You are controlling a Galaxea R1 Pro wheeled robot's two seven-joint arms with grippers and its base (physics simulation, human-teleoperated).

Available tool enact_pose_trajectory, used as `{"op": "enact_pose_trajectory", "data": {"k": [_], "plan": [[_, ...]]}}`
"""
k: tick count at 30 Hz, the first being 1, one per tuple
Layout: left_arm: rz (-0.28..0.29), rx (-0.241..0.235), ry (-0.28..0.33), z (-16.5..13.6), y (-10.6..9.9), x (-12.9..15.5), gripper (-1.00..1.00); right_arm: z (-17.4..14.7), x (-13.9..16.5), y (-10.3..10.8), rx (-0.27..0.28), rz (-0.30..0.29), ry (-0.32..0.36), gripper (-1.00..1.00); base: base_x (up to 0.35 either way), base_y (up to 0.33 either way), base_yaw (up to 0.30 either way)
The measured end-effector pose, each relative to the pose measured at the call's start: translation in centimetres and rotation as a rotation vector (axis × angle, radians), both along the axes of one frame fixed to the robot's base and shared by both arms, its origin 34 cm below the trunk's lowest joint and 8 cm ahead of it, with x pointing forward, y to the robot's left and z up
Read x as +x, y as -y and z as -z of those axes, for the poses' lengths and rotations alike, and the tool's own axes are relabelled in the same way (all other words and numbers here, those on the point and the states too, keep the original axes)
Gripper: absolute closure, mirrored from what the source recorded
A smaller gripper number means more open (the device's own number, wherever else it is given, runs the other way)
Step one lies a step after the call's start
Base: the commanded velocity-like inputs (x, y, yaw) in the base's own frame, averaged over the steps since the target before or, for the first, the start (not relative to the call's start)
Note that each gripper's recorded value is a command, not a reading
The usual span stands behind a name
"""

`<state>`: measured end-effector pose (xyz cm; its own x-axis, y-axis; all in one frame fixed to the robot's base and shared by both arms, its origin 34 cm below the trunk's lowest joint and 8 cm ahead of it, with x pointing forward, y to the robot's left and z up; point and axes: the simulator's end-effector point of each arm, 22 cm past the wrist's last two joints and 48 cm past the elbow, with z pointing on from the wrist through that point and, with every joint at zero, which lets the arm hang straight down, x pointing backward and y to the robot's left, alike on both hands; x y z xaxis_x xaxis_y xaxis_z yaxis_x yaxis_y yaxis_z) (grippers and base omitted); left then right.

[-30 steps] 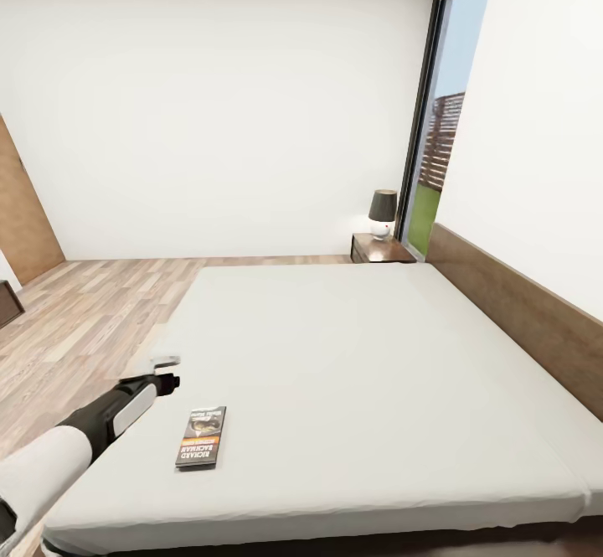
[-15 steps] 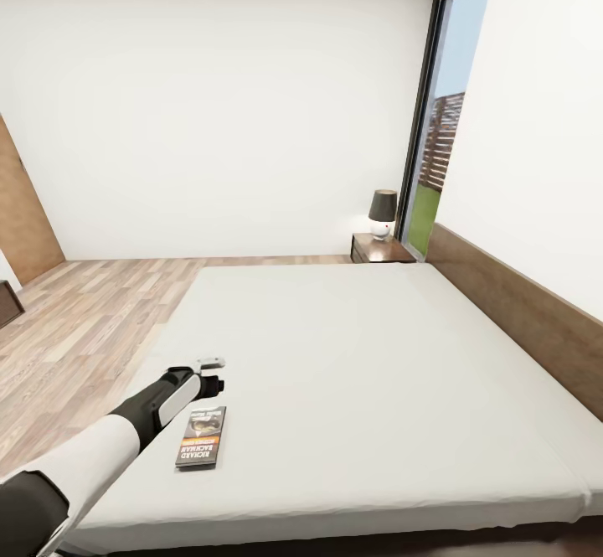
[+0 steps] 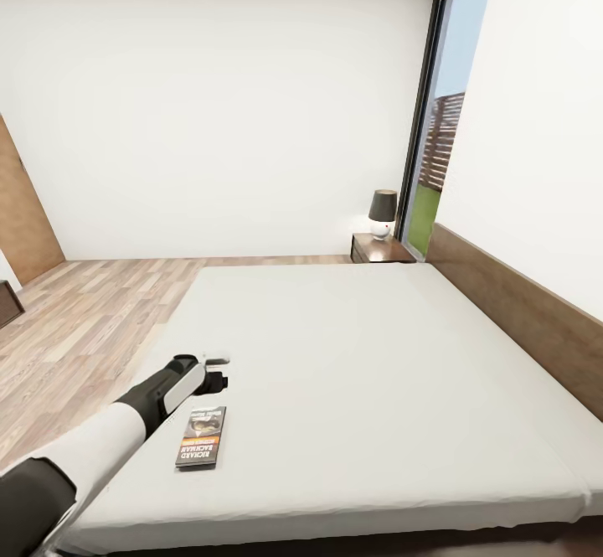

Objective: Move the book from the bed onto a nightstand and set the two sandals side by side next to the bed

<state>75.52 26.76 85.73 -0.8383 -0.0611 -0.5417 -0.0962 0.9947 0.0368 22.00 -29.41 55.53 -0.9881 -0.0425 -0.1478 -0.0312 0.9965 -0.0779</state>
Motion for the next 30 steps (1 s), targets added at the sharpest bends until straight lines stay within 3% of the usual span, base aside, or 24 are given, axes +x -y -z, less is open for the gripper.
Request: {"op": "enact_pose_trajectory", "data": {"k": [8, 30], "plan": [[-0.002, 0.006, -0.008, -1.7, -0.4, 1.1, -1.0, 0.0, -0.2, 0.3, -0.004, -0.004, -0.004, -1.0, 0.0, 0.0, 0.0], [-0.011, 0.017, -0.002, -2.1, -1.0, 1.5, -1.0, -0.2, 0.4, 0.5, -0.006, 0.007, 0.035, -1.0, 0.0, 0.0, 0.0]]}}
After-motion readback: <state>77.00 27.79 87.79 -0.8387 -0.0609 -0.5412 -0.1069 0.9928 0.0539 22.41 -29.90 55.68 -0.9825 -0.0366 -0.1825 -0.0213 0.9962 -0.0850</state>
